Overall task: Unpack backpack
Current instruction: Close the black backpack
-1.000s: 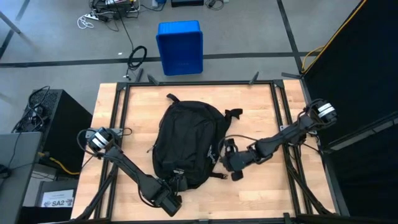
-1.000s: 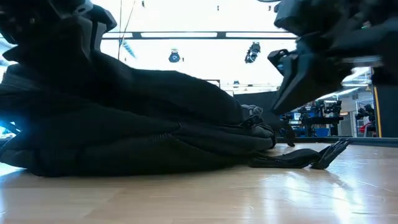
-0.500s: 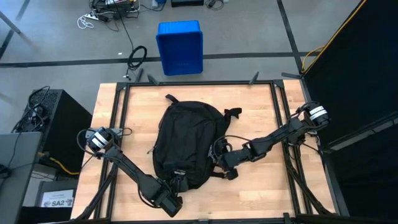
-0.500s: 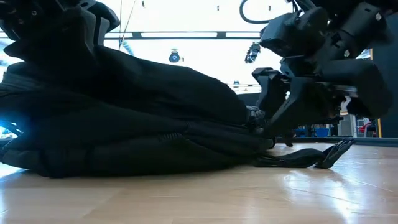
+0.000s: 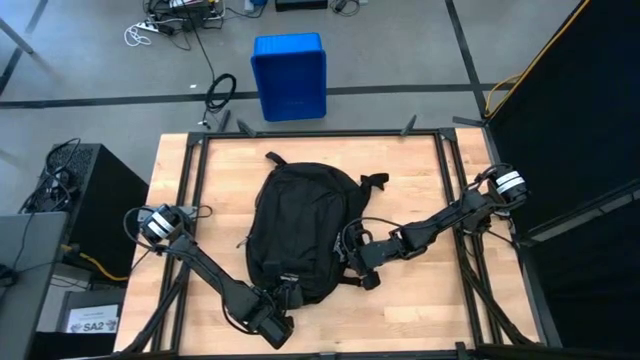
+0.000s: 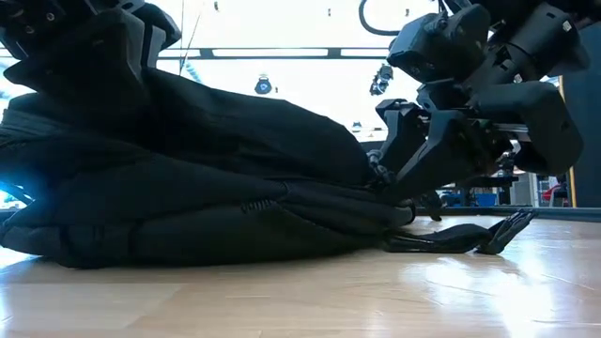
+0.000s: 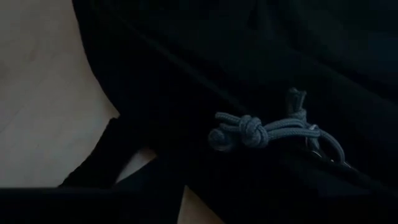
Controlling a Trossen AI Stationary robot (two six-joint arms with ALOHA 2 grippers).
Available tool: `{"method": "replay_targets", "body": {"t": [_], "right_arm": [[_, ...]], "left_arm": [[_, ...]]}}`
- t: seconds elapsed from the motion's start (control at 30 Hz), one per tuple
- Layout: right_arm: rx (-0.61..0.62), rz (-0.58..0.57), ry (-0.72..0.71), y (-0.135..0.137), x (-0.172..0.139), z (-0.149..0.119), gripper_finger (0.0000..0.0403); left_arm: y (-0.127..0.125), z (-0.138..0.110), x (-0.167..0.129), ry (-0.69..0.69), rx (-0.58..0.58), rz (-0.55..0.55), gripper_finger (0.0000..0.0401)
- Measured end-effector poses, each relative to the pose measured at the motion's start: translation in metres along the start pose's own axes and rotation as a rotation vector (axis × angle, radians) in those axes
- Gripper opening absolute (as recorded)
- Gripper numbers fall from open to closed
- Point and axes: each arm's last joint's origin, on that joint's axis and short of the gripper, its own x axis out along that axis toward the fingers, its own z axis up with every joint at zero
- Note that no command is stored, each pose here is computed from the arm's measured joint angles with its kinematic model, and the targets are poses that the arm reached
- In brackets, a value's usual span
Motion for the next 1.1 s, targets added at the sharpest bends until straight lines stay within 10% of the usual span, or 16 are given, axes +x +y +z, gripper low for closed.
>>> {"method": "replay_targets", "body": {"t": [1.1], "right_arm": [[0.007, 0.046, 0.071, 0.0029, -0.0010, -0.0067, 0.0121]], "left_arm": [[-0.0005, 0.0003, -0.0002, 0.006, -0.006, -0.012, 0.0000]]}}
